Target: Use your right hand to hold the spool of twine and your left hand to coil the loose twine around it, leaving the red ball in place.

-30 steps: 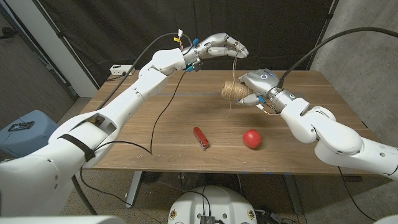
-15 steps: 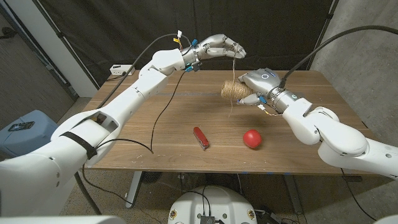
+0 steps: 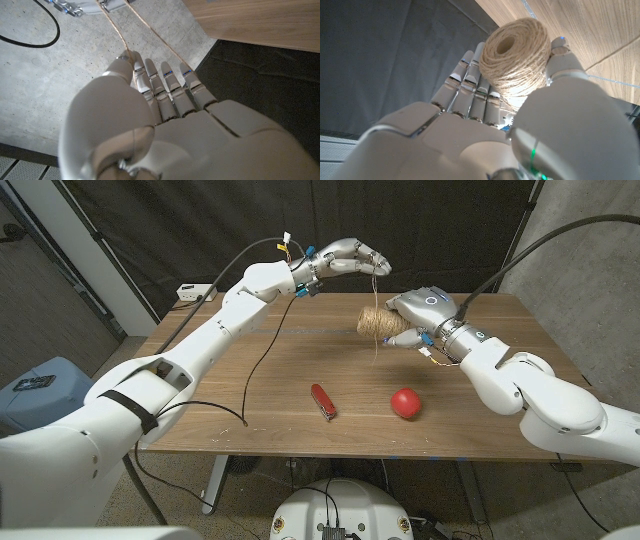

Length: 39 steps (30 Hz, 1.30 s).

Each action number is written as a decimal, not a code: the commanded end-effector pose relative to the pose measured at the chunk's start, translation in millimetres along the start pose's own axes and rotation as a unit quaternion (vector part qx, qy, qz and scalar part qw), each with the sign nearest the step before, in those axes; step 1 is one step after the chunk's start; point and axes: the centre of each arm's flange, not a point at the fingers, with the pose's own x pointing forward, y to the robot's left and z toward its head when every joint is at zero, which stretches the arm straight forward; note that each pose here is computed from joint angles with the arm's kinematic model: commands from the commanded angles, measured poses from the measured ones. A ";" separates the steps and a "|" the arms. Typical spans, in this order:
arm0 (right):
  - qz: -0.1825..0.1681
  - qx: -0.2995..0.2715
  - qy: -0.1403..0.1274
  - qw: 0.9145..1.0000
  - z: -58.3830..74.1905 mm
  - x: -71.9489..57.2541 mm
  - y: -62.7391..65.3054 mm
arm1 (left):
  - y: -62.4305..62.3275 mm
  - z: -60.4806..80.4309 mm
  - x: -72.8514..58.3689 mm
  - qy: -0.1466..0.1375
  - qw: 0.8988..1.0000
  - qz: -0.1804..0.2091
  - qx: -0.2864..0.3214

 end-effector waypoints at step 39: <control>-0.069 -0.024 0.009 0.997 -5.0 -34.2 -47.7 | -9.8 -24.4 -4.3 0.023 0.999 0.000 -0.026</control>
